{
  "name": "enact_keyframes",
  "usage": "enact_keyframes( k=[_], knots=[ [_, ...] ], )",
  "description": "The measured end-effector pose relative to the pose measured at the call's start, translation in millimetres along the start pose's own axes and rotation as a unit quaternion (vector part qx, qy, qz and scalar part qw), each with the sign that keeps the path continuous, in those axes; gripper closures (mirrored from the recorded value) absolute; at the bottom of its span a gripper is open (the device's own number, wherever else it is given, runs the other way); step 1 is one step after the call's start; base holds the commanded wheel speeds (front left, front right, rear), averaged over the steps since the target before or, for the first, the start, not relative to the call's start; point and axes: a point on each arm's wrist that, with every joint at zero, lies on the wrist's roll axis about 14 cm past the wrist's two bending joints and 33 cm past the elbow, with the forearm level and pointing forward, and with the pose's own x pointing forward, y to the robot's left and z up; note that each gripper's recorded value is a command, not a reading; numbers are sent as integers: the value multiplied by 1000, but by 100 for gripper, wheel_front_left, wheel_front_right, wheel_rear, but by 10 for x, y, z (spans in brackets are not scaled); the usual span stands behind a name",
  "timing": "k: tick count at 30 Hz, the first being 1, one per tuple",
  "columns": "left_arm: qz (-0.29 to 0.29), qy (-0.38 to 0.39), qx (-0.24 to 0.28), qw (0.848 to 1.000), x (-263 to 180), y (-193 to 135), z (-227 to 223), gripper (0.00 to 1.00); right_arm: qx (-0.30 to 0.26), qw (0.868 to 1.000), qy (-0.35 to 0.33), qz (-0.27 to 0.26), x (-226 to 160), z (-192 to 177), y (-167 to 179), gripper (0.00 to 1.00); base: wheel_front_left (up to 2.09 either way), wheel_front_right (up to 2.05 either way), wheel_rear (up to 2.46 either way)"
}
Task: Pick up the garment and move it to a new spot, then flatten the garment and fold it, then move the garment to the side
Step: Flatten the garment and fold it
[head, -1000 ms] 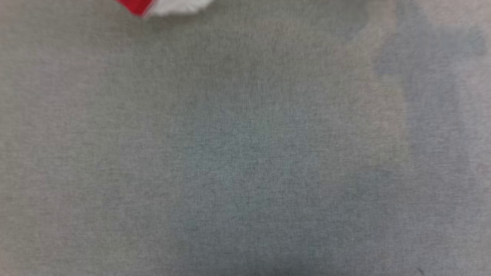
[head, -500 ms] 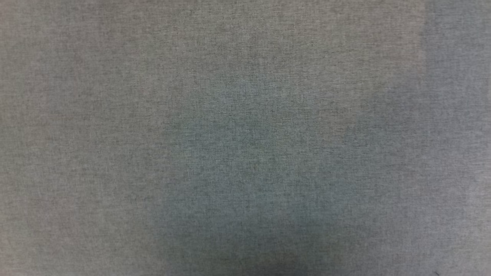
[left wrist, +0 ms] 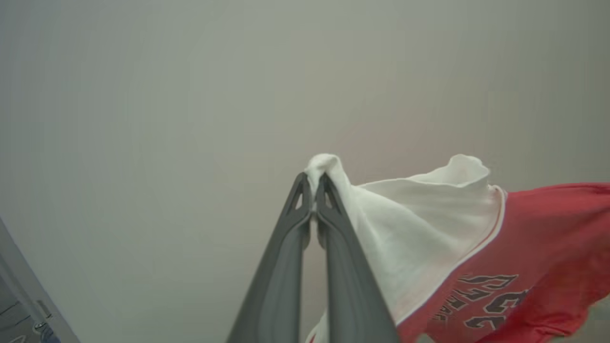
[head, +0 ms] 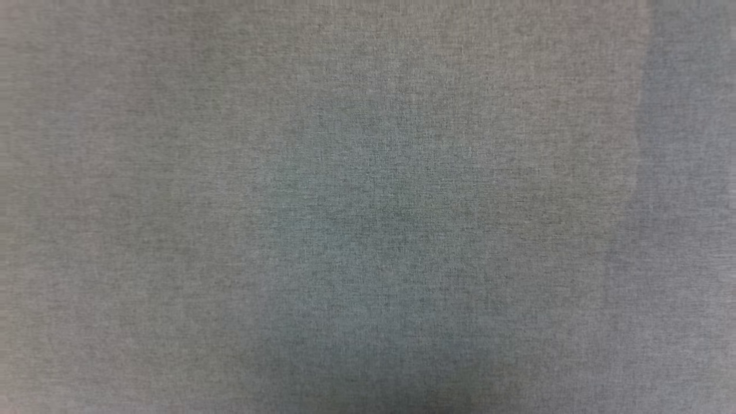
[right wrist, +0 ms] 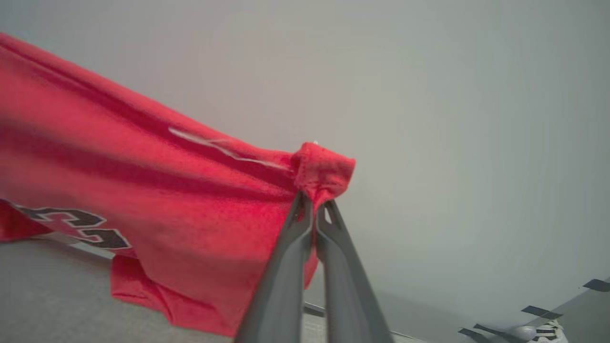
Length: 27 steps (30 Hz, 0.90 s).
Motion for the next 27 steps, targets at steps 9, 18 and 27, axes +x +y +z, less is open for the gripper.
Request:
enact_keyframes(
  k=[9,18,27],
  knots=[
    [-16,88,-83,993,-856,-551,-507,100,19,997,52,46,-591,-389,396,100,0,0,0],
    [-25,181,-152,971,-1838,-1059,-743,100,40,989,103,103,-1322,-590,824,100,0,0,0],
    [-46,279,-145,948,-2803,-1349,-876,100,71,976,156,137,-2003,-704,987,100,0,0,0]
  ],
)
